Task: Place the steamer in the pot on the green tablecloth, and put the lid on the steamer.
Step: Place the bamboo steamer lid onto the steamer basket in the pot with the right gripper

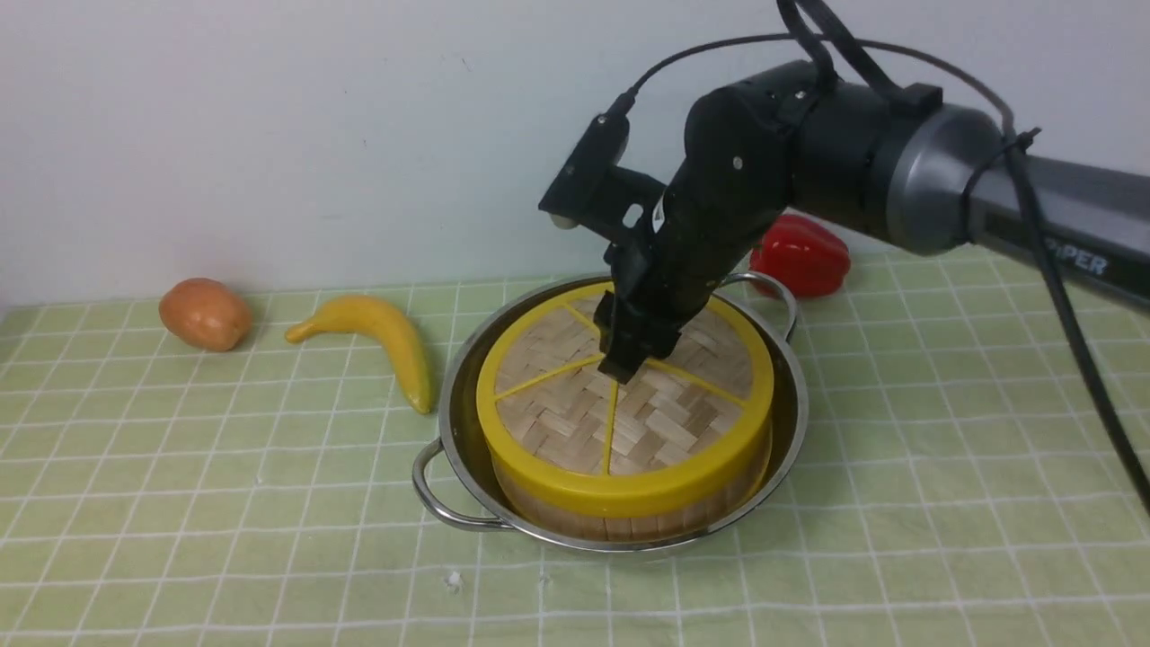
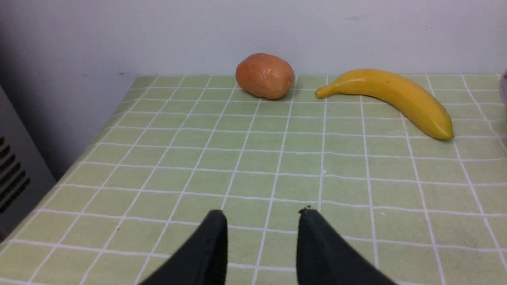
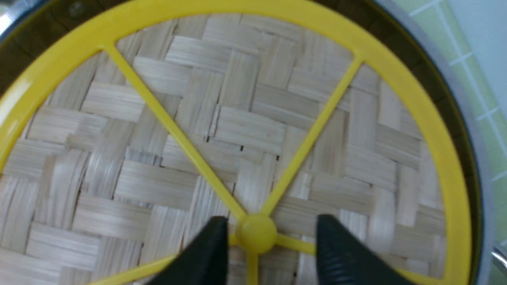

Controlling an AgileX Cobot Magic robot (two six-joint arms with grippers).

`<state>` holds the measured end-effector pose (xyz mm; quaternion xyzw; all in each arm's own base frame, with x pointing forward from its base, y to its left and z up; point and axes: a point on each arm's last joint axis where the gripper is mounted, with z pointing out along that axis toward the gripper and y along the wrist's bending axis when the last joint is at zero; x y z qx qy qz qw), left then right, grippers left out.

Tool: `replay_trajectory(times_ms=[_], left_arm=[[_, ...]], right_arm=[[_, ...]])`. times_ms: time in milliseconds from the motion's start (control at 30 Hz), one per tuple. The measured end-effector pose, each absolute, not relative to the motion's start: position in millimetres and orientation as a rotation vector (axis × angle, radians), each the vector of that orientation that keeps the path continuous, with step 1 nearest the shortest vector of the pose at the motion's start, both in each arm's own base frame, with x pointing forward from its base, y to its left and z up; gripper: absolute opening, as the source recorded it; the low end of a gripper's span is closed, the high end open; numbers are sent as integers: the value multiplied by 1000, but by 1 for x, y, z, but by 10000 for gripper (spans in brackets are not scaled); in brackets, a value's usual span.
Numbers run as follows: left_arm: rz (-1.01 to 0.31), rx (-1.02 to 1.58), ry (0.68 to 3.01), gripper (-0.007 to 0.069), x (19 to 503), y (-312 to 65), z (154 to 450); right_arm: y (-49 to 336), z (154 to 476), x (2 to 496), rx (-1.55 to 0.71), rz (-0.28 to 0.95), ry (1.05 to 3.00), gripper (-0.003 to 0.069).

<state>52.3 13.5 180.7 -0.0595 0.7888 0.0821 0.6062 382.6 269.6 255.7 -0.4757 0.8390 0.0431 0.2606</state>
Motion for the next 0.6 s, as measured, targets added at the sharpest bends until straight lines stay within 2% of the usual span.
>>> replay_trajectory(times_ms=[33, 67, 167, 200, 233, 367, 400, 433, 533, 600], left_arm=[[190, -138, 1824, 243, 52, 13, 181], [190, -138, 1824, 243, 52, 13, 181], [190, -138, 1824, 243, 52, 13, 181], [190, -138, 1824, 243, 52, 13, 181], [190, -138, 1824, 243, 52, 13, 181], [190, -138, 1824, 243, 52, 13, 181], [190, -138, 1824, 243, 52, 13, 181], [190, -138, 1824, 243, 52, 13, 181], [190, -138, 1824, 243, 52, 13, 181], [190, -138, 1824, 243, 52, 13, 181]], right_arm=[[269, 261, 381, -1279, 119, 2265, 419], [266, 273, 378, -1265, 122, 2246, 500], [263, 292, 373, -1242, 125, 2211, 583], [258, 312, 366, -1219, 130, 2174, 620], [256, 322, 363, -1207, 131, 2157, 628], [238, 374, 341, -1123, 131, 2068, 613], [237, 377, 339, -1117, 133, 2064, 608], [229, 398, 329, -1071, 134, 2030, 583], [214, 434, 308, -973, 166, 1970, 517], [208, 446, 299, -918, 200, 1959, 479]])
